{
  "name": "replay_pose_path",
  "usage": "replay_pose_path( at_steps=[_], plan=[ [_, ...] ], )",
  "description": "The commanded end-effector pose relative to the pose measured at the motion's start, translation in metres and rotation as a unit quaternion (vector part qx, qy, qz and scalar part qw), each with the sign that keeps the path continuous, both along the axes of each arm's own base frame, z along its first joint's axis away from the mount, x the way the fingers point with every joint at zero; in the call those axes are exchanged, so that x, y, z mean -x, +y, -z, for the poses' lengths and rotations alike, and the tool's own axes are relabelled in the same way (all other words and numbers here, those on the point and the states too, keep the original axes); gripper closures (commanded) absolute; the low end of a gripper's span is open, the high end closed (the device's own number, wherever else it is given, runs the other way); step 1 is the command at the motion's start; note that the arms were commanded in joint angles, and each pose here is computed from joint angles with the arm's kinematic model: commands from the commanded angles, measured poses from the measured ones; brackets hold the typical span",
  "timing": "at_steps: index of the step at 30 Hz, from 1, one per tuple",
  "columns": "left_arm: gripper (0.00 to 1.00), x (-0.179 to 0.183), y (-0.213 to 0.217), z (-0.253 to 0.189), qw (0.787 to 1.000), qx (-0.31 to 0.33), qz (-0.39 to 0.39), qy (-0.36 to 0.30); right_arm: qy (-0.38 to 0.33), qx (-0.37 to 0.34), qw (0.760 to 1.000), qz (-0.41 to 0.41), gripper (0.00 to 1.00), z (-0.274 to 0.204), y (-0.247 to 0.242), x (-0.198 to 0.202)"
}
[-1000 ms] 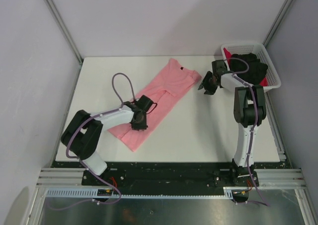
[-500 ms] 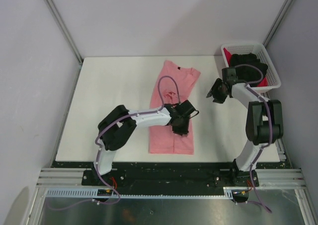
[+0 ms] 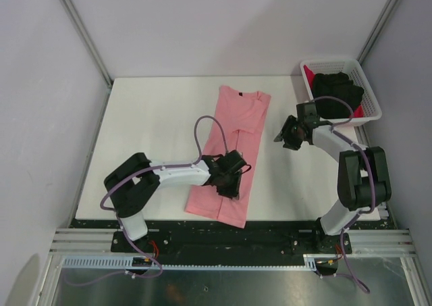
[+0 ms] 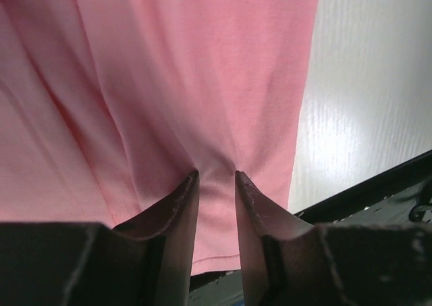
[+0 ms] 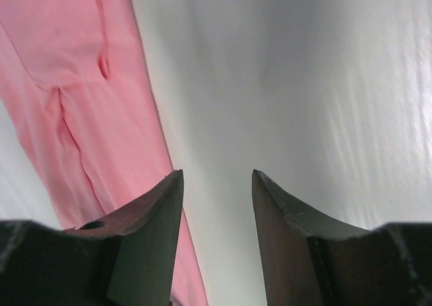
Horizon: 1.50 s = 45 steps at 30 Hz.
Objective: Fold and stack the t-shirts
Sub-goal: Rotate the tshirt 90 degrees
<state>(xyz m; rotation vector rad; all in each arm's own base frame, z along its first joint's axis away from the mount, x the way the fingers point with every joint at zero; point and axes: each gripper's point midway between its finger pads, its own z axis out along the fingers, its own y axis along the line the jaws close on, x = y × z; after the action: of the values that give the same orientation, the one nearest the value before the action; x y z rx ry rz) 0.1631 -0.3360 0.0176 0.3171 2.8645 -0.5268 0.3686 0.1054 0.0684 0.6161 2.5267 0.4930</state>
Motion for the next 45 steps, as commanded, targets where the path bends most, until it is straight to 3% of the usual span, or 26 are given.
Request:
replay_pose_path(
  at_steps=[1,12,29,32,40,45],
  plan=[
    [0.66,0.014,0.034,0.015,0.999,-0.047,-0.004,0.007,-0.056,-0.015,0.998,-0.008,0.50,-0.013,0.019,-0.054],
    [0.66,0.007,0.020,0.007,0.999,-0.031,0.007,-0.001,-0.090,-0.029,0.995,0.015,0.50,0.015,0.024,-0.149],
    [0.67,0.006,0.006,0.008,0.999,-0.022,0.028,0.010,-0.072,0.001,0.997,0.021,0.52,0.045,0.026,-0.201],
    [0.67,0.005,0.003,0.006,0.999,-0.018,0.030,0.010,-0.066,0.013,0.997,0.026,0.60,0.051,0.024,-0.206],
    [0.67,-0.006,-0.010,0.007,0.999,-0.012,0.038,0.008,-0.073,0.037,0.996,0.027,0.94,0.050,0.024,-0.240],
    [0.67,-0.028,-0.024,0.006,0.999,-0.002,0.032,0.003,-0.087,0.044,0.995,0.033,1.00,0.047,0.022,-0.267]
  ],
)
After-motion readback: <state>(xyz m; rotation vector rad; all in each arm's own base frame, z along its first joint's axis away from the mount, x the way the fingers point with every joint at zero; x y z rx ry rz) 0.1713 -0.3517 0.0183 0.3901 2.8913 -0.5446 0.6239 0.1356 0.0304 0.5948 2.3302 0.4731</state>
